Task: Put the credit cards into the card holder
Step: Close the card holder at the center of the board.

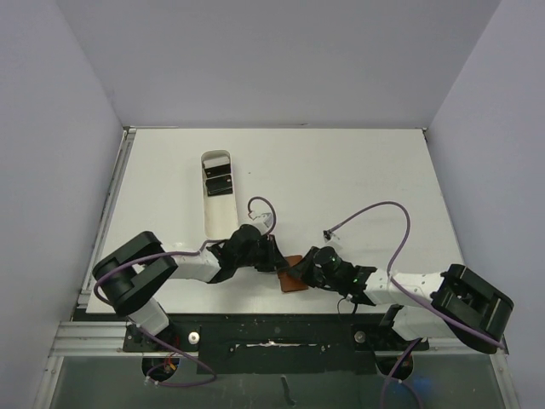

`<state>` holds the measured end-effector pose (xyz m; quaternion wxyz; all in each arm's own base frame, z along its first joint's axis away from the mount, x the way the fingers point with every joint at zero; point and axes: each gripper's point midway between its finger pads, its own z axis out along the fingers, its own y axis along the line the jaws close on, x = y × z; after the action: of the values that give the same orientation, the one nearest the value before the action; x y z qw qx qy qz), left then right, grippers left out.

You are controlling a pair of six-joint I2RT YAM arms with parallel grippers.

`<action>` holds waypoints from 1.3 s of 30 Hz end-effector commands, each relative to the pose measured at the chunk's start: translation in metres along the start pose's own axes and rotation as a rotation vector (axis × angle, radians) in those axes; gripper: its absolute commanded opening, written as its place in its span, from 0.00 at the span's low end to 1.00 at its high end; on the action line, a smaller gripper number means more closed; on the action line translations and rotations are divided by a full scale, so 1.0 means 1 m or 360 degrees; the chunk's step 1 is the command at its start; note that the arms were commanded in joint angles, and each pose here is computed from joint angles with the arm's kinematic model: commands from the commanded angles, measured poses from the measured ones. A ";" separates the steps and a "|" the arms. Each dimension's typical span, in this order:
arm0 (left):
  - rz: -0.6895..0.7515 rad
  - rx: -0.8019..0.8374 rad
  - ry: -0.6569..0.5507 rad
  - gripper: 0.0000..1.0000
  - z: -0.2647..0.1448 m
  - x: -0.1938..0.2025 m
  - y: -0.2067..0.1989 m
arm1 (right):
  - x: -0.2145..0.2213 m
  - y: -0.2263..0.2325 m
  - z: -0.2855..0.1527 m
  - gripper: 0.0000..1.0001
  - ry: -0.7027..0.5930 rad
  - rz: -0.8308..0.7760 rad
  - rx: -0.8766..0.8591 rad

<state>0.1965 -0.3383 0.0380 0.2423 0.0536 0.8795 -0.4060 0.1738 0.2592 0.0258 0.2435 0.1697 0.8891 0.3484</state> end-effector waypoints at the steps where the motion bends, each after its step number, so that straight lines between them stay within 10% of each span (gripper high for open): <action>1: 0.0027 0.0010 0.0034 0.08 0.017 0.000 -0.001 | 0.009 -0.073 -0.014 0.06 0.0054 -0.0170 0.0471; 39: 0.0043 -0.0221 0.0128 0.07 0.020 0.018 0.036 | 0.012 -0.107 -0.030 0.02 0.0087 -0.0201 0.0812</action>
<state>0.2032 -0.3573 0.0314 0.2317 0.0649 0.8781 -0.4136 0.1726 0.2386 0.0212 0.2467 0.1734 0.9177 0.2587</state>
